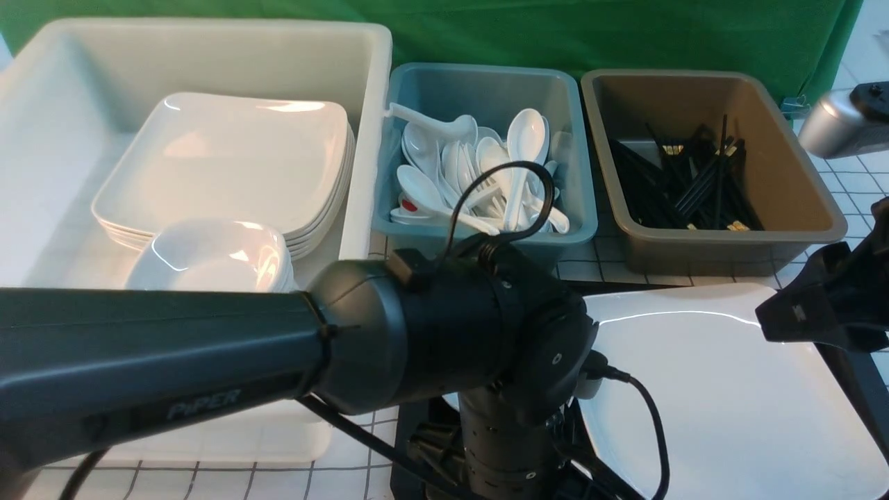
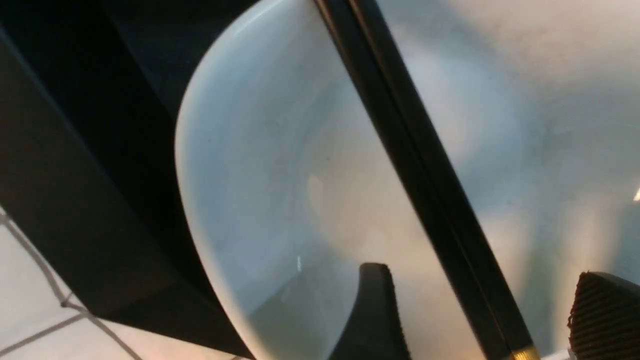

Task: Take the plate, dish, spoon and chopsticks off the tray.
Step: Use the left arm to grab a pair of chopsticks from the plate, then use the left arm to put the chopsticks into the small storage box on the right

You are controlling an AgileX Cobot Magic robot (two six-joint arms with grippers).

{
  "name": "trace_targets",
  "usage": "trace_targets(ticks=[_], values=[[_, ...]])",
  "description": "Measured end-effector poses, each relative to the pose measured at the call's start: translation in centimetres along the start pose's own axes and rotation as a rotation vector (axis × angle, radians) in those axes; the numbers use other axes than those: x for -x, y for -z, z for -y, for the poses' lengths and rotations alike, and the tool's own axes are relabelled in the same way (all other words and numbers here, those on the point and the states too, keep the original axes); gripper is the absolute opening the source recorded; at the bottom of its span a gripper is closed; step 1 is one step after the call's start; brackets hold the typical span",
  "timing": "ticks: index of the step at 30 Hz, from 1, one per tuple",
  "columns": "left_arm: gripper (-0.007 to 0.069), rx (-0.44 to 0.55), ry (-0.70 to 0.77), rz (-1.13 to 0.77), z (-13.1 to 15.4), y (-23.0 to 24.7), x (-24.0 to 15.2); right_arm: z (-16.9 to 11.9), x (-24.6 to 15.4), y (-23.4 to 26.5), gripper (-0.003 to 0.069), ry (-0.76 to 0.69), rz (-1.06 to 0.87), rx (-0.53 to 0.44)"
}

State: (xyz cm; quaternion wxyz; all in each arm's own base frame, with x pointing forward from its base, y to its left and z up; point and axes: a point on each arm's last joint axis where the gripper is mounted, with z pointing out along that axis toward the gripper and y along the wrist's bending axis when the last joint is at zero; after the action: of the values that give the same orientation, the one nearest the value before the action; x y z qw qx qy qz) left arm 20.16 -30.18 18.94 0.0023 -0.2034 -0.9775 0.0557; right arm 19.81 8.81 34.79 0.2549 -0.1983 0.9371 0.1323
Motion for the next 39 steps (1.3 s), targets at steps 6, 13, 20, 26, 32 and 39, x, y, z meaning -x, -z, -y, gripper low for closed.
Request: trace_targets(ticks=[6,13,20,26,32,39], values=[[0.0482,0.023,0.013,-0.035,0.0,-1.7,0.2,0.0,0.0,0.0,0.0261,0.0,0.001,0.0],[0.0298,0.036,0.002,-0.035,-0.1,-1.9,0.3,0.0,0.0,0.0,0.0261,0.0,0.0,0.0],[0.0081,0.04,-0.01,-0.034,-0.2,-1.9,0.3,0.0,0.0,0.0,0.0261,0.0,0.0,0.0],[0.0081,0.048,-0.056,-0.05,0.1,-1.0,0.6,0.0,0.0,0.0,0.0261,0.023,-0.004,0.001],[0.0081,-0.01,-0.171,0.065,1.9,3.8,2.7,0.2,-0.2,2.2,0.0261,0.102,0.051,-0.066],[0.0081,-0.092,-0.255,0.441,3.3,11.7,7.9,0.6,-0.2,6.5,0.0122,0.097,0.262,-0.213]])
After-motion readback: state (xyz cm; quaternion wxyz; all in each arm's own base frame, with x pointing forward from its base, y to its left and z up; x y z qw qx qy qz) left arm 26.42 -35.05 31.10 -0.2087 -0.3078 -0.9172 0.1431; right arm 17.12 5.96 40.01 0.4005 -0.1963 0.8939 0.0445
